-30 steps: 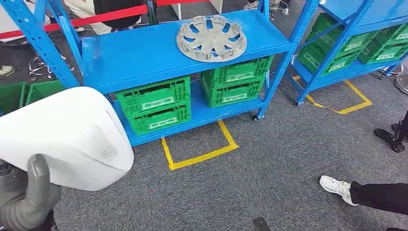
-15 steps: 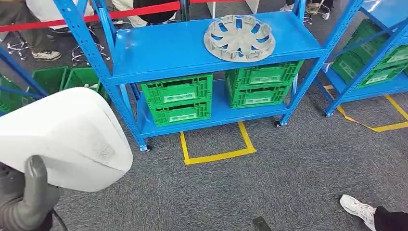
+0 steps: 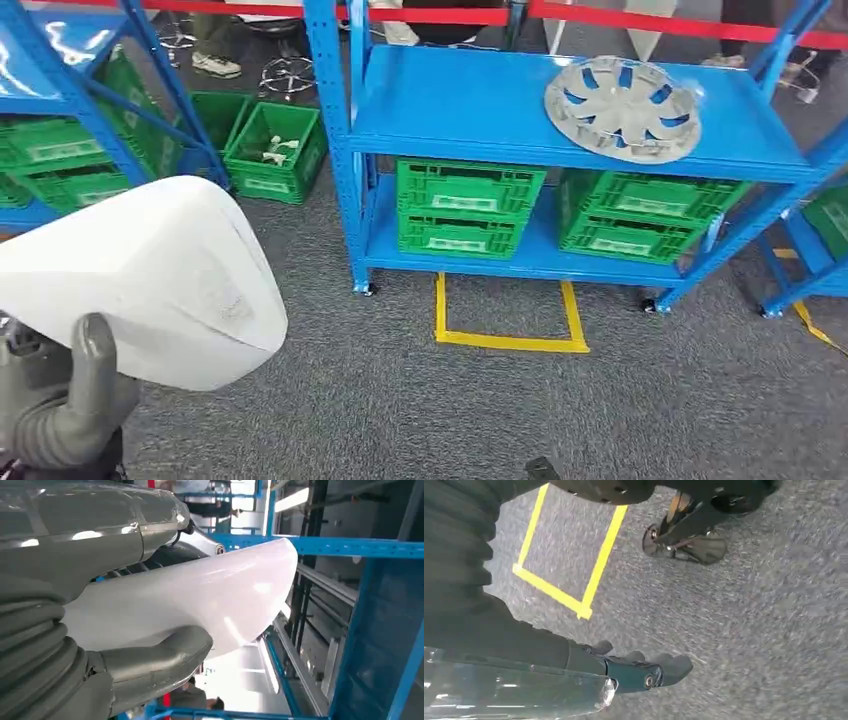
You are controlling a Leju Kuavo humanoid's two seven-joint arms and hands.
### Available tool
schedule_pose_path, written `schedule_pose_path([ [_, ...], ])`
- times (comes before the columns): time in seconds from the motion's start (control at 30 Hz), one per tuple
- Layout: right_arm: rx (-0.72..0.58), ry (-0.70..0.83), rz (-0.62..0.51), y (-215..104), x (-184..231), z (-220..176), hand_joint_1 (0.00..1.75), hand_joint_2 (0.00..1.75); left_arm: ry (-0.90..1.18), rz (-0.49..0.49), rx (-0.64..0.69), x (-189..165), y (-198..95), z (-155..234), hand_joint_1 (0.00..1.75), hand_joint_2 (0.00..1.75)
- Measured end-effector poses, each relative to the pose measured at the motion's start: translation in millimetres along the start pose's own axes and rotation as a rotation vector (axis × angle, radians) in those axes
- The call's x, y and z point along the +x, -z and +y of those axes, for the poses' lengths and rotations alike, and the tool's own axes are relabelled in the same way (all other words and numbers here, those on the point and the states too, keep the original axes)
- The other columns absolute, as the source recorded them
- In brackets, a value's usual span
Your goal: Take the parts from the cabinet and place them on the table.
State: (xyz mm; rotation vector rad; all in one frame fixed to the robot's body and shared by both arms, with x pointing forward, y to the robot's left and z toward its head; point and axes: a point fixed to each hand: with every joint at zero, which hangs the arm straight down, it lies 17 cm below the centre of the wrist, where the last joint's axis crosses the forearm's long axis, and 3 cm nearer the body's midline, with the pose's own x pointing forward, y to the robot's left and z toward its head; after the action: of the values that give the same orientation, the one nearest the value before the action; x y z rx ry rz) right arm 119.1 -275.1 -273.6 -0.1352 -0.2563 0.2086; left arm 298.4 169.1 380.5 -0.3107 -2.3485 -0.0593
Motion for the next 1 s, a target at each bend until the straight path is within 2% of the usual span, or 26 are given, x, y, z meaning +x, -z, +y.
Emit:
schedule_pose_path([
  [0.37, -0.001, -0.008, 0.006, 0.4, -2.1, -3.0, 0.00, 1.75, 0.003, -0.003, 0.008, 3.4, -1.6, 1.9, 1.75, 1.75],
  [0.63, 0.022, 0.001, 0.048, -1.2, -7.4, 6.4, 0.00, 1.75, 0.047, 0.086, 0.043, -9.2, -7.9, 12.5, 1.75, 1.75],
  [0.87, 0.037, -0.011, 0.057, -2.5, -9.9, 13.3, 0.00, 1.75, 0.061, 0.069, 0.045, 3.8, -6.9, 14.8, 1.75, 1.75],
  [1.0, 0.030, -0.009, 0.014, -2.2, -4.4, 13.0, 0.00, 1.75, 0.061, 0.078, 0.033, 2.3, -7.4, 13.4, 1.75, 1.75],
])
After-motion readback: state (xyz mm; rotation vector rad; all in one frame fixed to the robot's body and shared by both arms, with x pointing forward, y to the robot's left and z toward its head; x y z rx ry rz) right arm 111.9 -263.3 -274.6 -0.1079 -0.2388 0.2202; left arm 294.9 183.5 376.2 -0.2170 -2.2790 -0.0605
